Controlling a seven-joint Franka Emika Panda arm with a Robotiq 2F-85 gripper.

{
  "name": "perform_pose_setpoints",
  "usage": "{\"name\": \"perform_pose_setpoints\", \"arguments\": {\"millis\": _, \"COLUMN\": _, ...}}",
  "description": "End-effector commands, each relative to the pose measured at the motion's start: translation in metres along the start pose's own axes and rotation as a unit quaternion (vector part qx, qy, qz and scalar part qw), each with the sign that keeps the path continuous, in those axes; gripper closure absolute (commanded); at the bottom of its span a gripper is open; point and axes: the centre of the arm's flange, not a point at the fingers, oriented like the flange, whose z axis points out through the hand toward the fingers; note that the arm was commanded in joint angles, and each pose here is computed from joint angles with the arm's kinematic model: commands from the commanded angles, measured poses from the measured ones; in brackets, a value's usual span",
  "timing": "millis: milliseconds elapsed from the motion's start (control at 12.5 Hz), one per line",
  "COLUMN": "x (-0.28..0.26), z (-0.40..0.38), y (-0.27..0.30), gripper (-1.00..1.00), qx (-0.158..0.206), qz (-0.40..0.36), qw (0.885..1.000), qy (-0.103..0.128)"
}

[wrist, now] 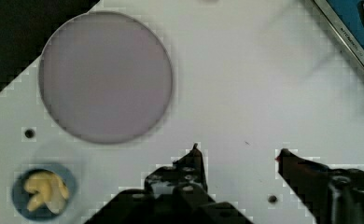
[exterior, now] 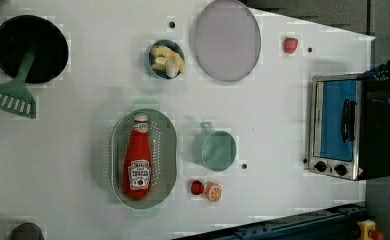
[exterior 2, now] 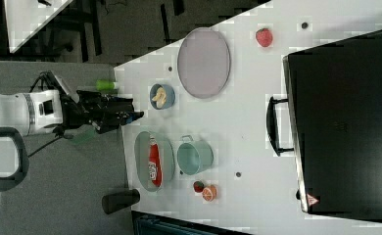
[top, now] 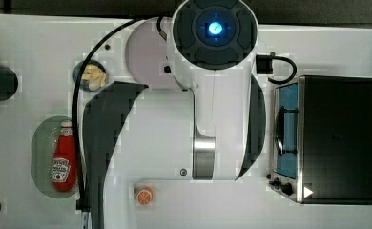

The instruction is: Pick ketchup from strainer and place it on the table

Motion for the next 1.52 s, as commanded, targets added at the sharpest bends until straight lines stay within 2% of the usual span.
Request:
{"name": "perform_pose_setpoints", "arguments": {"millis": 80, "x": -0.025, "z": -0.05, "y": 0.032, "gripper": -0.59, "qx": 0.007, "qz": 0.02, "qw": 1.0, "qy": -0.012}}
{"name": "perform_pose_setpoints", "arguments": {"millis": 240, "x": -0.039, "z": -0.048, "y": 0.013, "gripper": -0.99, "qx": 0.007, "qz": -0.001, "qw": 1.0, "qy": -0.013}}
{"name": "perform_pose_setpoints", "arguments": {"millis": 480, "x": -0.091, "z": -0.036, "y": -0.043, "gripper": -1.0, "qx": -0.002, "qz": -0.071, "qw": 0.997, "qy": -0.021}}
{"name": "perform_pose_setpoints", "arguments": {"millis": 720, "x": -0.164, "z": -0.023, "y": -0.104, "gripper": -1.0, "qx": -0.005, "qz": -0.156, "qw": 0.987, "qy": -0.022}}
{"name": "perform_pose_setpoints", "arguments": {"millis": 880, "x": -0.213, "z": -0.009, "y": -0.137, "gripper": -1.0, "qx": -0.005, "qz": -0.209, "qw": 0.977, "qy": -0.029}}
{"name": "perform_pose_setpoints", "arguments": {"millis": 1280, "x": -0.325, "z": 0.058, "y": -0.189, "gripper": -1.0, "qx": -0.028, "qz": -0.32, "qw": 0.944, "qy": -0.076}}
{"name": "perform_pose_setpoints", "arguments": {"millis": 1360, "x": -0.341, "z": 0.077, "y": -0.194, "gripper": -1.0, "qx": -0.026, "qz": -0.328, "qw": 0.941, "qy": -0.082}}
{"name": "perform_pose_setpoints", "arguments": {"millis": 1520, "x": -0.362, "z": 0.115, "y": -0.201, "gripper": -1.0, "qx": -0.016, "qz": -0.312, "qw": 0.946, "qy": -0.085}}
